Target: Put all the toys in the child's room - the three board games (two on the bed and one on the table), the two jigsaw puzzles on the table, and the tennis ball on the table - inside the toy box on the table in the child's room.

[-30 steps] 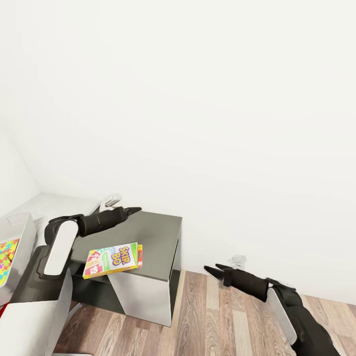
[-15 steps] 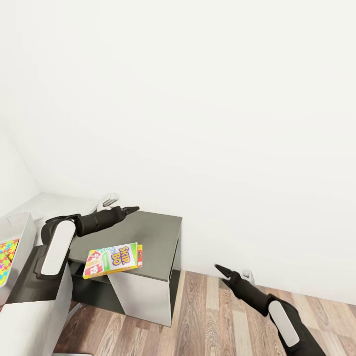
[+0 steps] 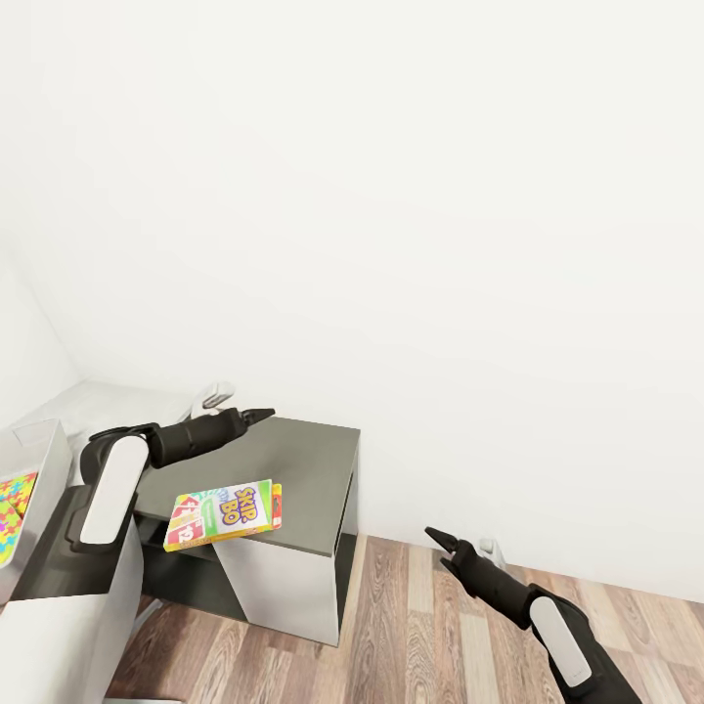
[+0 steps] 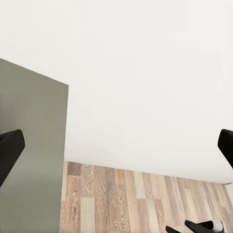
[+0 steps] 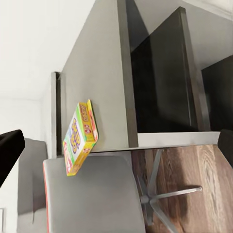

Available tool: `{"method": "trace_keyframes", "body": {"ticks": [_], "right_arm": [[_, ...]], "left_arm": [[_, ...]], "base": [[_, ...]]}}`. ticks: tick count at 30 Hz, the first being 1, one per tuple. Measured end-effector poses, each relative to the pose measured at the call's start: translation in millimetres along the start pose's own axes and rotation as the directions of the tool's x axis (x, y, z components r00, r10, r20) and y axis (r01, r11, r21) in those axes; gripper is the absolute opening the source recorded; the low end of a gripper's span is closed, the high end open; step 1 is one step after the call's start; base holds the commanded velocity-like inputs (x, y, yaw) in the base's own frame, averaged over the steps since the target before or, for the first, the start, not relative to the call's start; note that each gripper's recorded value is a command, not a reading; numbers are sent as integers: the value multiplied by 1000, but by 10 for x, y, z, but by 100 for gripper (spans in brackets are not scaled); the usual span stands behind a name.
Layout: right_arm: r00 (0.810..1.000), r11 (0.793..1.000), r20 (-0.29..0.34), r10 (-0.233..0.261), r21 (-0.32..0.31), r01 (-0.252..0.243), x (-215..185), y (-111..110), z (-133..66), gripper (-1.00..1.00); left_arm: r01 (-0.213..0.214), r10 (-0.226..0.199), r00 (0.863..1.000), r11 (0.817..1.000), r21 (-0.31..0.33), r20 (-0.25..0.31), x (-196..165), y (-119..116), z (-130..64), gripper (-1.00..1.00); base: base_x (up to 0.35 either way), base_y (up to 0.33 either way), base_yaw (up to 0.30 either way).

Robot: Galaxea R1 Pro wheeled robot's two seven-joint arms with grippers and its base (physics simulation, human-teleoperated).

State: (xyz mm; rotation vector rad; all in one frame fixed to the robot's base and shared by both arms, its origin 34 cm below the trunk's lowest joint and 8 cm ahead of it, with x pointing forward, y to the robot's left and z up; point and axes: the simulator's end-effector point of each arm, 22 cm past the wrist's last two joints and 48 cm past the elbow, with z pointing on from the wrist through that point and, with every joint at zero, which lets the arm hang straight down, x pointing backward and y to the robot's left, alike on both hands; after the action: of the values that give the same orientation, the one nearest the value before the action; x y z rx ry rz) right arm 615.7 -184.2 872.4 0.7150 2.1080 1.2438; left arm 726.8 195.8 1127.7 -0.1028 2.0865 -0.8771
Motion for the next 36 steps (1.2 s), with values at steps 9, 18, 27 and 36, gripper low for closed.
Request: {"method": "trace_keyframes", "body": {"ticks": [9, 18, 27, 36], "right_arm": [[1000, 1000, -8, 1, 19, -1, 59, -27, 36, 100], [999, 999, -23, 23, 35, -23, 235, 2, 157, 100], [995, 995, -61, 81, 56, -77, 542, -89, 247, 100], [989, 992, -102, 105, 80, -97, 788, -196, 257, 100]], "left_arm": [[1, -1, 1000, 1000, -1, 0, 8, 5, 0, 100], [2, -2, 1000, 1000, -1, 0, 10, 7, 0, 100], [1, -1, 1000, 1000, 1, -4, 26, -4, 10, 100], [0, 0, 1000, 1000, 2, -6, 36, -9, 14, 100]], "base": [[0, 0, 0], [0, 0, 0], [0, 0, 0], [0, 0, 0]]}}
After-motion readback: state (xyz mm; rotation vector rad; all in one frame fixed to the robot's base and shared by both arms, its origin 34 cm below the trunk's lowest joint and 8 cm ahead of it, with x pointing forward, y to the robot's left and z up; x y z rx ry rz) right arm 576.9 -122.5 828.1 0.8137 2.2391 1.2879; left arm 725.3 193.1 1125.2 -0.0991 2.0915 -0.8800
